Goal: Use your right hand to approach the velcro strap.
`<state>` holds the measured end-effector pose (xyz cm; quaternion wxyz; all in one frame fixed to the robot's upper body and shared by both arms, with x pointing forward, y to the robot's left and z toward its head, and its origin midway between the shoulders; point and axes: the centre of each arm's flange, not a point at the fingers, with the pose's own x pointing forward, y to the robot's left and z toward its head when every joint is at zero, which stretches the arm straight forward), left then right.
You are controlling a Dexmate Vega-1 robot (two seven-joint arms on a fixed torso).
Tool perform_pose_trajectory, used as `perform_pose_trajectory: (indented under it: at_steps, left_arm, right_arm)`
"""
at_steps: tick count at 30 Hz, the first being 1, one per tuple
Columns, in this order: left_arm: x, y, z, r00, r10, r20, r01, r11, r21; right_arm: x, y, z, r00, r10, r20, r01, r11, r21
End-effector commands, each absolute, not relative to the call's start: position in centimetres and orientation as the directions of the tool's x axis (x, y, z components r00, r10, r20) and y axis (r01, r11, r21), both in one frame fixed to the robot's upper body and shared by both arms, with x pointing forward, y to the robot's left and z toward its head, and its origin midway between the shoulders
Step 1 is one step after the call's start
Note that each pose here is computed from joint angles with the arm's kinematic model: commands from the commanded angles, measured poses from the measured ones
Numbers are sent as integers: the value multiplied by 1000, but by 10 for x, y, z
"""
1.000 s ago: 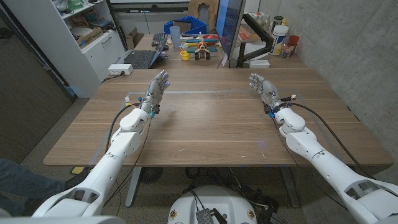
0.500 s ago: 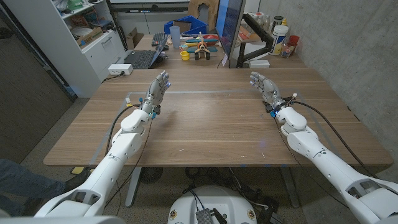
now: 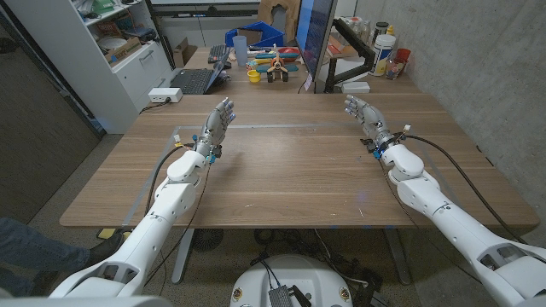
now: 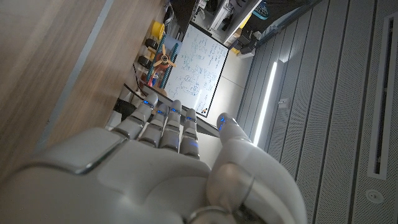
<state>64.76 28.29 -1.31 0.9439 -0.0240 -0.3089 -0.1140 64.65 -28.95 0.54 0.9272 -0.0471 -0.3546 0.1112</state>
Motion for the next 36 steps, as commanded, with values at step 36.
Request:
perform_pose_trajectory:
  at_steps: [36]
  left_arm:
    - [637,278,-12,778,-201,595,222,974,39]
  right_arm:
    - [641,-307,23,673,240,700,8,944,-331]
